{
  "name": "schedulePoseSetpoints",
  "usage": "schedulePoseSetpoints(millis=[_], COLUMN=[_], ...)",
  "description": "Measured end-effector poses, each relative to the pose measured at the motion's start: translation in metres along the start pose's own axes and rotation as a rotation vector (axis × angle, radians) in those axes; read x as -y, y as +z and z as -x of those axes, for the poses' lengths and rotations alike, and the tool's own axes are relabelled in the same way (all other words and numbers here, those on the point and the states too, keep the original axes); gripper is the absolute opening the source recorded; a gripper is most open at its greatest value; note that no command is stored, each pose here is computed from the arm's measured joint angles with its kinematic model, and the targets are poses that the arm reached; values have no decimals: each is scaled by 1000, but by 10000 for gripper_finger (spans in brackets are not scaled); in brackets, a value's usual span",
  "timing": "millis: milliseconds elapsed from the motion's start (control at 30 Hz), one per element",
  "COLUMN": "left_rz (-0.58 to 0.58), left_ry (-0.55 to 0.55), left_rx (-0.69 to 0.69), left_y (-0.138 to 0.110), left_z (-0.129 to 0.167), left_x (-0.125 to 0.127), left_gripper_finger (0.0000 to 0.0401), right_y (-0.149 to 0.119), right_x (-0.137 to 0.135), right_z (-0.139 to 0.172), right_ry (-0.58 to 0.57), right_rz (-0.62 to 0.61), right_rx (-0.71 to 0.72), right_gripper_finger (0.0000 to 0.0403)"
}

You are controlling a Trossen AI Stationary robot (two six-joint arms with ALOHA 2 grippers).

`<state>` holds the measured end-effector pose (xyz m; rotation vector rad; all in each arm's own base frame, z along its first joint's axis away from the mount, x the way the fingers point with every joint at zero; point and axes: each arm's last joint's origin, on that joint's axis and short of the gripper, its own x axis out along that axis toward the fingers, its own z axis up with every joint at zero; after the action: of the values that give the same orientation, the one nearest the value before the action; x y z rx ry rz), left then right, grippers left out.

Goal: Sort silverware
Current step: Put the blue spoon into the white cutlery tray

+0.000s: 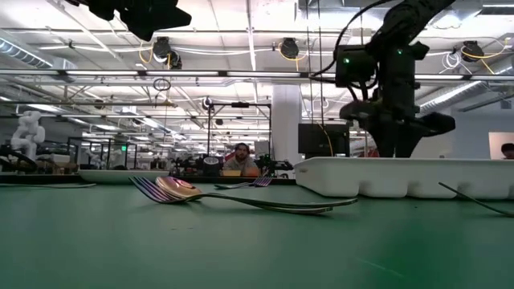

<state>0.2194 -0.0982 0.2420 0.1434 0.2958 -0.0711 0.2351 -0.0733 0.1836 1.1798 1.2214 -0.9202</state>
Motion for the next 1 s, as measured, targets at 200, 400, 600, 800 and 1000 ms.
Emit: schedulePoseSetpoints(millis=[200,400,600,800,1000], left_rz=[-4,8,114,194,275], left_ry=[0,1,10,7,-9], left_rx=[-11,-58,-123,-127,-141], left_y=[-1,-6,-4,3,-3], left_z=[0,1,9,17,24], left_x=[0,0,-4,1,22], left_gripper_finger=[200,200,200,200,200], right_y=[2,-14,-46,-78,-104], right_x=[-20,-52,-87,-112,-122], right_z=[28,44,46,48,51], right_ry=[19,118,294,472,558], right_rz=[98,303,480,646,754], right_rx=[80,245,439,514,562], right_gripper_finger=[98,98,98,98,98])
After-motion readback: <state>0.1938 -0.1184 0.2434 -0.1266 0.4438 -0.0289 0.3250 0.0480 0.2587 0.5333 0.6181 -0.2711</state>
